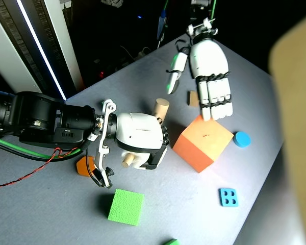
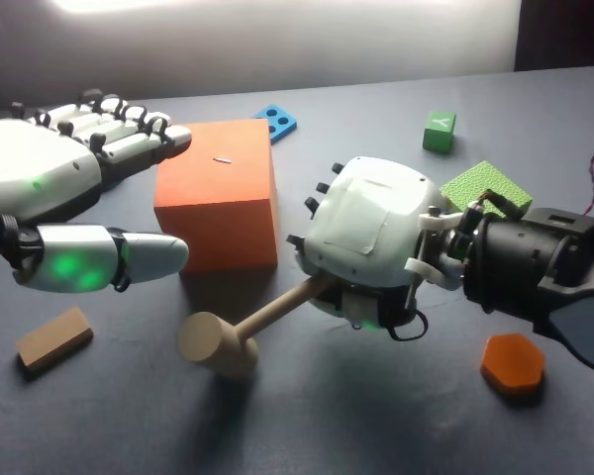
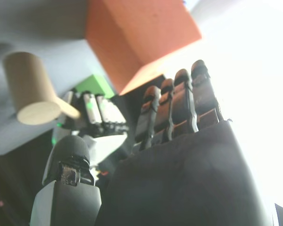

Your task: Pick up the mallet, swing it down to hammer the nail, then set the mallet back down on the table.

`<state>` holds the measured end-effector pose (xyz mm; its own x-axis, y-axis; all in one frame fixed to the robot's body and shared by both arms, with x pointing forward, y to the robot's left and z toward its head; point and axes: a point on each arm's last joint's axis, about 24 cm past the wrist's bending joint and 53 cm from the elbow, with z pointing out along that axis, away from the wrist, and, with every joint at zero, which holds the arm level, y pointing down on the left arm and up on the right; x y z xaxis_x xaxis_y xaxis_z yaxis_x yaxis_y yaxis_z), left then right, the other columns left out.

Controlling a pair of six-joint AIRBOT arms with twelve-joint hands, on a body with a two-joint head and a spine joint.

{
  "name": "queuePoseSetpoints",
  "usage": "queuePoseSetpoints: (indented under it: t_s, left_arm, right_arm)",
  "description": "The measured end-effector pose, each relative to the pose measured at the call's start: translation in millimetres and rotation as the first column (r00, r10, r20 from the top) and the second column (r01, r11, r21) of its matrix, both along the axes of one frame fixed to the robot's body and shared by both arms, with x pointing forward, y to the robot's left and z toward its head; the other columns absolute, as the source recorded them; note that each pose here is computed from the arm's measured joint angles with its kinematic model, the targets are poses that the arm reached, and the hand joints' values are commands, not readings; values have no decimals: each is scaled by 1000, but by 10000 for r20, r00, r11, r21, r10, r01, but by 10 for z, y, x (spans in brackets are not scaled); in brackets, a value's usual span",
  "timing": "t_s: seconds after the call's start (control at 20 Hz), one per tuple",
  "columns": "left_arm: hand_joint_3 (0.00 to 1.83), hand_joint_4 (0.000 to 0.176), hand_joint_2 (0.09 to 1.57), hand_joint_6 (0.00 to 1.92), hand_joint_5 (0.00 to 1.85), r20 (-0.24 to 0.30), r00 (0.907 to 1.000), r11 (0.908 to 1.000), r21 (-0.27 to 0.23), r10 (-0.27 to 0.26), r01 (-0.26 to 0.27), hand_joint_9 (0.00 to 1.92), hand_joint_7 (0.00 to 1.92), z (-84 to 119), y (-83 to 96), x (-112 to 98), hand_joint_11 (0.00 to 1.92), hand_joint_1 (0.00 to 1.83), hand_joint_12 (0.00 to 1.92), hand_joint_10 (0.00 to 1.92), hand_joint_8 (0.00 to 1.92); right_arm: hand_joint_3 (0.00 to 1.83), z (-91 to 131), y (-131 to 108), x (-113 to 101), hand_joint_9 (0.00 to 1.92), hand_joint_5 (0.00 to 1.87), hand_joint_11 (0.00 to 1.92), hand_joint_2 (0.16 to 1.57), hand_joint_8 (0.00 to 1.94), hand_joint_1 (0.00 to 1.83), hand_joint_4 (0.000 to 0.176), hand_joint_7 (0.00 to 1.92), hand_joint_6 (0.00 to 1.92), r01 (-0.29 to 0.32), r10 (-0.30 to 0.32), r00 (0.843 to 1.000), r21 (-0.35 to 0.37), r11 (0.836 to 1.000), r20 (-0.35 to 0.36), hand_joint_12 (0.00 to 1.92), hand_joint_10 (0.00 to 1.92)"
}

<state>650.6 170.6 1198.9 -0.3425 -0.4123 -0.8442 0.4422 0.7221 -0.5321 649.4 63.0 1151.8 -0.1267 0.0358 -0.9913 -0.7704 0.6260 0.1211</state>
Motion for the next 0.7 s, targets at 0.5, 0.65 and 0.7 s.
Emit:
queuePoseSetpoints:
  t_s: [0.5, 0.65, 0.7]
  left_arm:
    - [1, 0, 1227, 11, 66, 334, 9986, 9991, 124, -401, 397, 2, 26, 298, -105, -40, 0, 0, 0, 1, 9]
    - [0, 0, 1224, 1, 46, 280, 9987, 9991, 68, -429, 427, 0, 8, 313, -132, -59, 0, 0, 0, 0, 0]
    - [2, 0, 1230, 3, 51, 247, 9988, 9990, 102, -431, 429, 0, 13, 303, -134, -60, 0, 0, 0, 0, 3]
  right_arm:
    - [0, -78, -33, -10, 864, 712, 756, 1275, 978, 430, 0, 829, 1006, 82, -82, 9999, 11, 10000, 118, 925, 895]
    - [0, -77, -34, -10, 824, 764, 693, 1282, 730, 452, 0, 855, 647, 83, -83, 9999, 7, 10000, 129, 851, 756]
    - [1, -74, -34, -9, 830, 813, 680, 1268, 630, 489, 0, 871, 473, 85, -85, 9998, 2, 10000, 160, 796, 685]
